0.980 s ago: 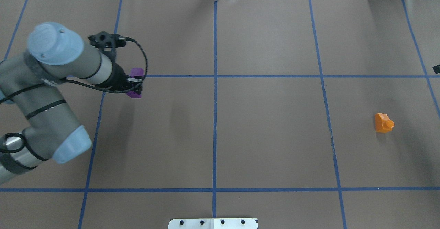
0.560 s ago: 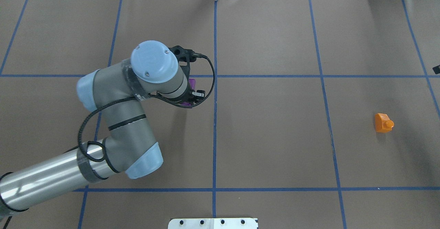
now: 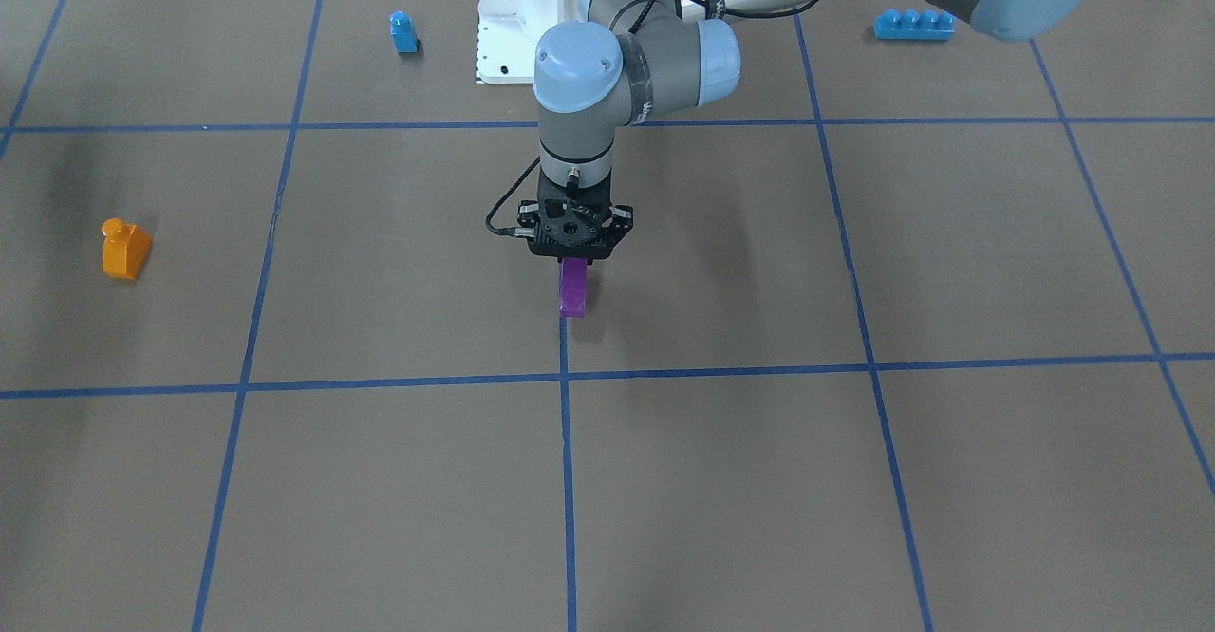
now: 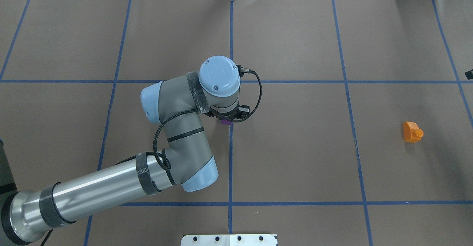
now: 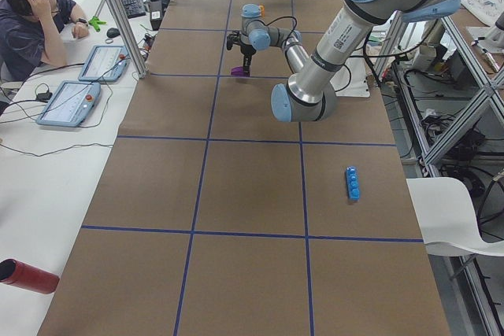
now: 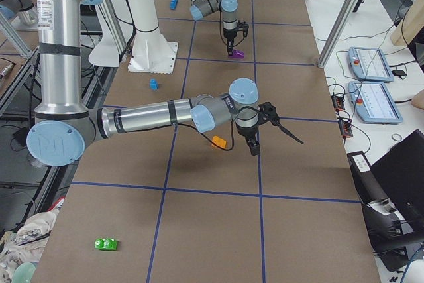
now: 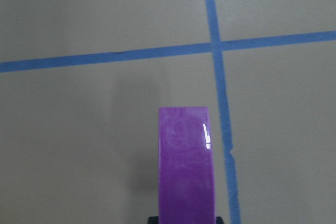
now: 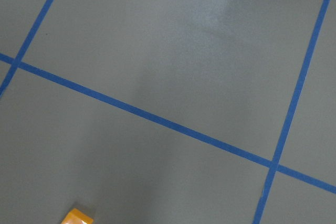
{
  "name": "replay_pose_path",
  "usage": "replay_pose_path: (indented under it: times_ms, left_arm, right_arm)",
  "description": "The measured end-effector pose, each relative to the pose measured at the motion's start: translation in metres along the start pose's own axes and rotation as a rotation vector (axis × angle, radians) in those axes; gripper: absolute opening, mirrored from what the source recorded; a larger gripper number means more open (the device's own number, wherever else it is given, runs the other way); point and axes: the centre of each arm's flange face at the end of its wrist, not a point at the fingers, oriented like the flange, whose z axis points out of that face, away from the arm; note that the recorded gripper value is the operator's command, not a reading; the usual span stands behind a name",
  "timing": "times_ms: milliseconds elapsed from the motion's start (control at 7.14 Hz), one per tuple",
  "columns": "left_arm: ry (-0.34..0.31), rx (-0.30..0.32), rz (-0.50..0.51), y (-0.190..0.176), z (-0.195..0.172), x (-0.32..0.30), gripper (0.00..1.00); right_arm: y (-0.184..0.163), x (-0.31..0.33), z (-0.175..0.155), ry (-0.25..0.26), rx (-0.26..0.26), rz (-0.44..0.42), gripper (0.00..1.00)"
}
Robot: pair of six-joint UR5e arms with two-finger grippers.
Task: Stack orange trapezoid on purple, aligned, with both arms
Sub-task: 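Carry the purple block with the left gripper to the table center, then release the purple block and raise the left gripper away while the right arm approaches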
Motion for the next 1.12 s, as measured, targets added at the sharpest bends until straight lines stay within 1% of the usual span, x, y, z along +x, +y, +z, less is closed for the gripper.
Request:
replay_pose_path:
  times_ms: [280,420,560,840,980,1120]
  left_arm:
    - [-0.005,-0.011,0.005,0.0045,0.0139,0.0033,0.00]
    - [-0.005,-0.013,0.005,0.0053,0.0158,0.0038,0.08]
    - [-0.005,-0.013,0.005,0.0055,0.0163,0.0040,0.34]
    - [-0.005,-0.014,0.006,0.0064,0.0173,0.0045,0.55]
    - [-0.004,-0.015,0.006,0.0073,0.0178,0.0050,1.00]
    - [-0.004,-0.017,0.008,0.0082,0.0183,0.0055,1.00]
  right_arm:
    - [0.0000,0.0001,0.0001,0.000,0.000,0.000,1.00]
    - [0.0000,0.0001,0.0001,0.000,0.000,0.000,1.00]
    - [0.0000,0.0002,0.0002,0.000,0.000,0.000,1.00]
    - [0.0000,0.0002,0.0002,0.000,0.000,0.000,1.00]
    - [0.0000,0.0002,0.0002,0.000,0.000,-0.001,1.00]
    - [0.0001,0.0003,0.0003,0.000,-0.001,0.000,1.00]
